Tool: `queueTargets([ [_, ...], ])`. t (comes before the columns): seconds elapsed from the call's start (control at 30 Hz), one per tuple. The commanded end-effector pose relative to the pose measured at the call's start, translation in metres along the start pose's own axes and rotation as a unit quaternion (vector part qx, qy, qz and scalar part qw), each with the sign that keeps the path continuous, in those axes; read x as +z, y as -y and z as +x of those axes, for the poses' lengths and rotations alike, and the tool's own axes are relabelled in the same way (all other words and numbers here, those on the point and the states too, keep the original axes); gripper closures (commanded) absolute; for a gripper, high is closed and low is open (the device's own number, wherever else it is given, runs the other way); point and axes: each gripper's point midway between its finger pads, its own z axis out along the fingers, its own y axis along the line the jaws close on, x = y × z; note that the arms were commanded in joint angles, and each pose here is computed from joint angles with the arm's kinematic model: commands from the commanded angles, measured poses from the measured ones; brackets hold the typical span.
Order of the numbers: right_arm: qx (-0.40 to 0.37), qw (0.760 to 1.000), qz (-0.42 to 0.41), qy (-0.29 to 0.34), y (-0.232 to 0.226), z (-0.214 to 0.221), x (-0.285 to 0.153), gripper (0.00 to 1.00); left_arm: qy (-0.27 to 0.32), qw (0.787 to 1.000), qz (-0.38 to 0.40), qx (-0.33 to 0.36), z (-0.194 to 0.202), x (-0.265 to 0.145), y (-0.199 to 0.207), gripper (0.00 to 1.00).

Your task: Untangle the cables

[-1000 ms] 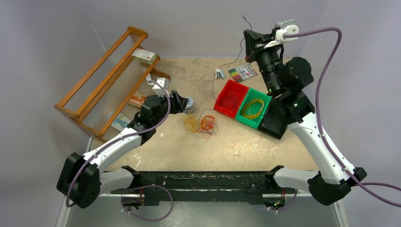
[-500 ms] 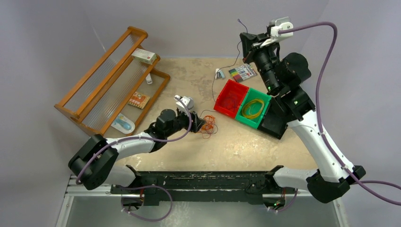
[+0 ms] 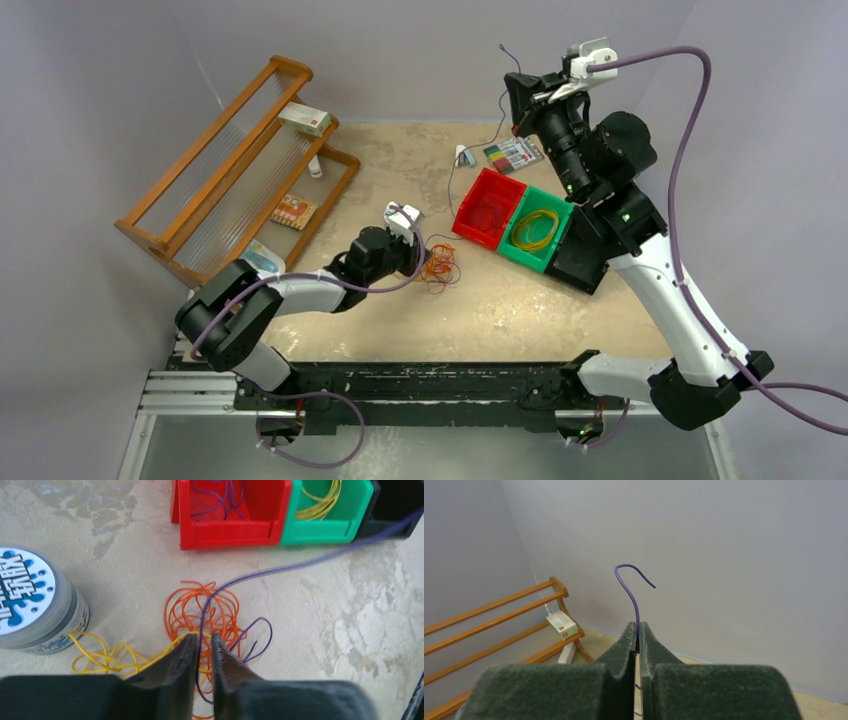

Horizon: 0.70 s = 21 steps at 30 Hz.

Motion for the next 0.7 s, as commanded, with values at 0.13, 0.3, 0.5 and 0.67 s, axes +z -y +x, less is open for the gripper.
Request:
queueTargets([
  [0.13, 0.019, 1.000, 0.002, 0.010, 0.002, 0.000, -0.013, 1.00, 0.063, 0.998, -0.011, 0.014, -0.069, 0.002, 0.008, 1.00],
  [0.3, 0.017, 0.999, 0.013, -0.025, 0.007, 0.032, -0.020, 1.00, 0.114, 0.993, -0.036, 0.009, -0.107, -0.025, 0.007, 1.00],
  [0.5, 0.022, 0.997, -0.001, -0.077, 0.004, 0.081, -0.037, 1.00, 0.158, 0.985, -0.065, 0.006, -0.164, -0.049, 0.009, 1.00],
  [0.67, 0.030, 0.994, -0.021, -0.108, -0.003, 0.116, -0.052, 1.00, 0.146, 0.986, -0.086, -0.001, -0.198, -0.055, 0.012, 1.00],
])
